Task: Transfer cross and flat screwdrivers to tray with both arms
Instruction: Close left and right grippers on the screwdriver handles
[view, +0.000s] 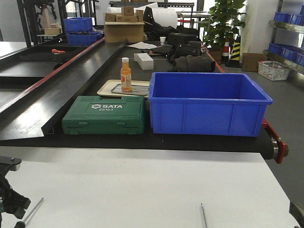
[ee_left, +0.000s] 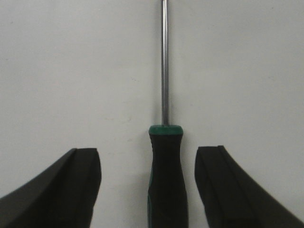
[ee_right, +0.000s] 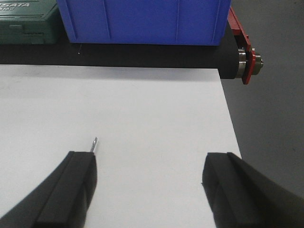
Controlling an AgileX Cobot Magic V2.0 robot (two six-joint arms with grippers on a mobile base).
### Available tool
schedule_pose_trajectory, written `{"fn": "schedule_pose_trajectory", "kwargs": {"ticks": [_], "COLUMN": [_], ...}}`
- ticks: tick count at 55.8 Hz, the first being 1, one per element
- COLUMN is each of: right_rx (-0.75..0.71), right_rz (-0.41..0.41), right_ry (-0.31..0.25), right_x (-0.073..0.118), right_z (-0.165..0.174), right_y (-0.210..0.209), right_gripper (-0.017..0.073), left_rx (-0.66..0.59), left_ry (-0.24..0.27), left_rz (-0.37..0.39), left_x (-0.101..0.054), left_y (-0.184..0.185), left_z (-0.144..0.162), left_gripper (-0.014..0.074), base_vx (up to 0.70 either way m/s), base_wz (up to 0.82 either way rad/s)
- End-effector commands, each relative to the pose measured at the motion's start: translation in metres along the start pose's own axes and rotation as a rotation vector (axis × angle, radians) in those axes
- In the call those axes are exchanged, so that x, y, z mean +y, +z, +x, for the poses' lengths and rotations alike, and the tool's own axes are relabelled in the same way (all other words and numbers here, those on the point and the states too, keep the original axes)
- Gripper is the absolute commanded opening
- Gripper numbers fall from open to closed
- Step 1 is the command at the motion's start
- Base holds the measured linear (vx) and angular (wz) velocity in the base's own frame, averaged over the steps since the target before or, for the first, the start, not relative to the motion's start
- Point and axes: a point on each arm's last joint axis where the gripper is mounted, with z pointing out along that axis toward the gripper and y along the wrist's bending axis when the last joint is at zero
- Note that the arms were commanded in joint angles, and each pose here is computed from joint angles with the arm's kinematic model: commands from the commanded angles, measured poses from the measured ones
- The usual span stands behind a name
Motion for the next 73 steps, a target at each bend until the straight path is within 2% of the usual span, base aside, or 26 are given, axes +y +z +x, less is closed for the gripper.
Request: {"fn": "schedule_pose_trajectory", "kwargs": {"ticks": [1, 12, 22, 38, 65, 68, 73], "right_rx": [-0.13, -0.13, -0.13, -0.13, -0.134, -0.125, 0.017], "right_rz": [0.0, 0.0, 0.0, 0.0, -0.001, 0.0, 0.003], "right_ry": [-0.005, -0.005, -0.005, -0.005, -0.003, -0.003, 0.001], "right_x": [0.0, 0.0, 0.0, 0.0, 0.0, 0.0, 0.0], "right_z": [-0.02, -0.02, -0.02, -0.02, -0.021, -0.02, -0.015], "right_y": [-0.003, -0.003, -0.003, -0.003, -0.003, -0.003, 0.003], "right_gripper": [0.0549, 0.0549, 0.0549, 0.0549, 0.0547, 0.0547, 0.0547], "left_rx": [-0.089, -0.018, -0.015, 0.009, 0.062, 0.064, 0.063], "left_ry": [-0.003, 0.029, 0.093, 0.055, 0.048, 0.048, 0.048], "left_rz": [-0.013, 0.015, 0.022, 0.072, 0.102, 0.103, 0.103], "left_x": [0.001, 0.0, -0.001, -0.004, -0.005, -0.005, -0.005], "left_y": [-0.022, -0.018, -0.017, 0.0, 0.025, 0.025, 0.025], "left_z": [-0.016, -0.013, -0.013, -0.011, -0.006, -0.006, -0.006], "left_gripper": [0.0545, 0.0545, 0.0545, 0.0545, 0.0545, 0.0541, 0.0519], "base_vx": [0.0, 0.0, 0.0, 0.0, 0.0, 0.0, 0.0], "base_wz": [0.0, 0.0, 0.0, 0.0, 0.0, 0.0, 0.0]}}
